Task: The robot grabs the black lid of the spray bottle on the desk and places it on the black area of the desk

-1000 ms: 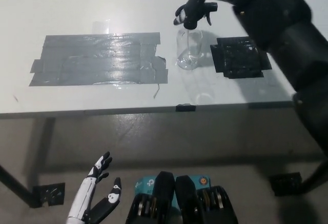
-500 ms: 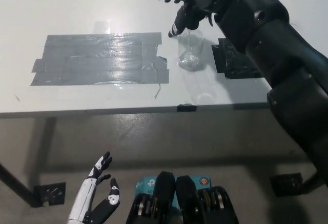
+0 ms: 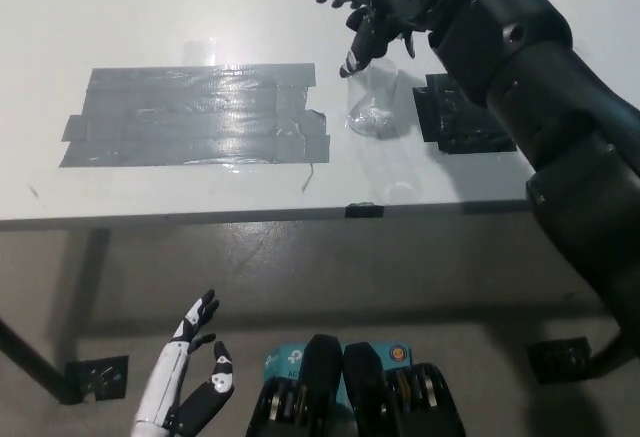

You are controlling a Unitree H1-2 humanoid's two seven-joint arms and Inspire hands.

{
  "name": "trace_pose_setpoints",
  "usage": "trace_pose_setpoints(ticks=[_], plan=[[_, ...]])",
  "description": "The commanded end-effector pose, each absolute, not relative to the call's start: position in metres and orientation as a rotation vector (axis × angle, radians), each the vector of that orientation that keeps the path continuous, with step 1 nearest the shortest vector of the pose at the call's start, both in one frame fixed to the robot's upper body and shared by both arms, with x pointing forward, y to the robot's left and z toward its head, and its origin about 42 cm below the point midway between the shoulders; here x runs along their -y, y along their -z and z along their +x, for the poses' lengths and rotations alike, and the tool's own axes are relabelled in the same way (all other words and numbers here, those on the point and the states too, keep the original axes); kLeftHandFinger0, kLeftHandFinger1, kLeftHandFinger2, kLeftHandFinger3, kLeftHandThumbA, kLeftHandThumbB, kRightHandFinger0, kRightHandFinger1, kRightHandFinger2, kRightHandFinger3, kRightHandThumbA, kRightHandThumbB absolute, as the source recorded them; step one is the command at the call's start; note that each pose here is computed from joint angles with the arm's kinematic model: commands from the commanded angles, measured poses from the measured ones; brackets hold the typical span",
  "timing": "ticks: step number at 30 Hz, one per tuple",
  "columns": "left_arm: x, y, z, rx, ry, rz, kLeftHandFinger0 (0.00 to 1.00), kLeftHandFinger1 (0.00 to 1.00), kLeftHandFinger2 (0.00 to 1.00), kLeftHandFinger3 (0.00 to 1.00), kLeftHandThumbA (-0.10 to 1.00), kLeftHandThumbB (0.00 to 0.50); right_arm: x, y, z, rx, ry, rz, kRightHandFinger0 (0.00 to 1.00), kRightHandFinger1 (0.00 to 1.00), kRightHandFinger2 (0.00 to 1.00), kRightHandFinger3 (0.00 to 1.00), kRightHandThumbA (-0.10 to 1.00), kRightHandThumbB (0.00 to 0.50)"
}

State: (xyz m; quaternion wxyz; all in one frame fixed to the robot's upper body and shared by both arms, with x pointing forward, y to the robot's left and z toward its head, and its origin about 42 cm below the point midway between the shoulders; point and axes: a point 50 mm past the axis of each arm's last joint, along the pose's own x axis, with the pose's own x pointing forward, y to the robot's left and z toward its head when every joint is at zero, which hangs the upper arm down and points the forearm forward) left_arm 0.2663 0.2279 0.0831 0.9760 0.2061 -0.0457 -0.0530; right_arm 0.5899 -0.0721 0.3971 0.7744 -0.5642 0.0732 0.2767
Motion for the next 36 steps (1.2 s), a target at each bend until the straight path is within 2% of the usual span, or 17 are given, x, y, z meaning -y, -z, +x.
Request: trace_pose_setpoints(ticks=[1, 4, 10, 15, 18, 19, 22, 25, 26, 30, 32, 36], plan=[[-0.232, -0.095, 0.272, 0.157, 0.078, 0.466, 0.88, 0.99, 1.0, 1.0, 0.14, 0.121, 0.08, -0.434, 0.594, -0.082, -0.527, -1.229, 1.0, 1.0, 1.0, 1.0, 0.78, 0.459], [-0.229, -0.094, 0.275, 0.175, 0.088, 0.453, 0.89, 1.0, 1.0, 1.0, 0.13, 0.112, 0.091, -0.432, 0.596, -0.084, -0.519, -1.246, 1.0, 1.0, 1.0, 1.0, 0.76, 0.475], [-0.23, -0.1, 0.277, 0.202, 0.082, 0.493, 0.88, 0.99, 1.0, 1.0, 0.11, 0.109, 0.104, -0.436, 0.599, -0.086, -0.497, -1.256, 1.0, 1.0, 1.0, 1.0, 0.79, 0.403], [-0.23, -0.102, 0.28, 0.201, 0.088, 0.518, 0.88, 0.98, 1.0, 1.0, 0.14, 0.102, 0.114, -0.443, 0.6, -0.089, -0.492, -1.209, 1.0, 1.0, 1.0, 1.0, 0.77, 0.442], [-0.231, -0.103, 0.28, 0.198, 0.089, 0.512, 0.88, 0.98, 1.0, 1.0, 0.15, 0.106, 0.116, -0.445, 0.6, -0.087, -0.484, -1.208, 1.0, 1.0, 1.0, 1.0, 0.77, 0.438], [-0.231, -0.103, 0.28, 0.201, 0.089, 0.511, 0.87, 0.98, 1.0, 1.0, 0.15, 0.107, 0.116, -0.444, 0.6, -0.088, -0.489, -1.201, 1.0, 1.0, 1.0, 1.0, 0.76, 0.418], [-0.231, -0.104, 0.279, 0.201, 0.086, 0.499, 0.86, 0.97, 1.0, 1.0, 0.13, 0.104, 0.116, -0.44, 0.6, -0.093, -0.492, -1.201, 1.0, 1.0, 1.0, 1.0, 0.76, 0.41], [-0.231, -0.103, 0.279, 0.2, 0.084, 0.484, 0.86, 0.97, 1.0, 1.0, 0.1, 0.103, 0.115, -0.438, 0.6, -0.076, -0.528, -1.237, 1.0, 1.0, 1.0, 1.0, 0.79, 0.344], [-0.231, -0.103, 0.279, 0.201, 0.083, 0.481, 0.86, 0.97, 1.0, 1.0, 0.09, 0.104, 0.115, -0.437, 0.6, -0.076, -0.533, -1.236, 1.0, 1.0, 1.0, 1.0, 0.79, 0.34], [-0.233, -0.105, 0.279, 0.185, 0.085, 0.477, 0.84, 0.96, 1.0, 1.0, 0.07, 0.096, 0.113, -0.437, 0.6, -0.093, -0.515, -1.224, 1.0, 1.0, 1.0, 1.0, 0.76, 0.375], [-0.234, -0.105, 0.279, 0.191, 0.086, 0.479, 0.83, 0.95, 1.0, 1.0, 0.07, 0.093, 0.112, -0.436, 0.599, -0.088, -0.527, -1.195, 1.0, 1.0, 1.0, 1.0, 0.73, 0.365], [-0.234, -0.106, 0.28, 0.196, 0.09, 0.48, 0.82, 0.93, 1.0, 1.0, 0.06, 0.092, 0.115, -0.435, 0.6, -0.105, -0.519, -1.172, 1.0, 1.0, 1.0, 1.0, 0.67, 0.384]])
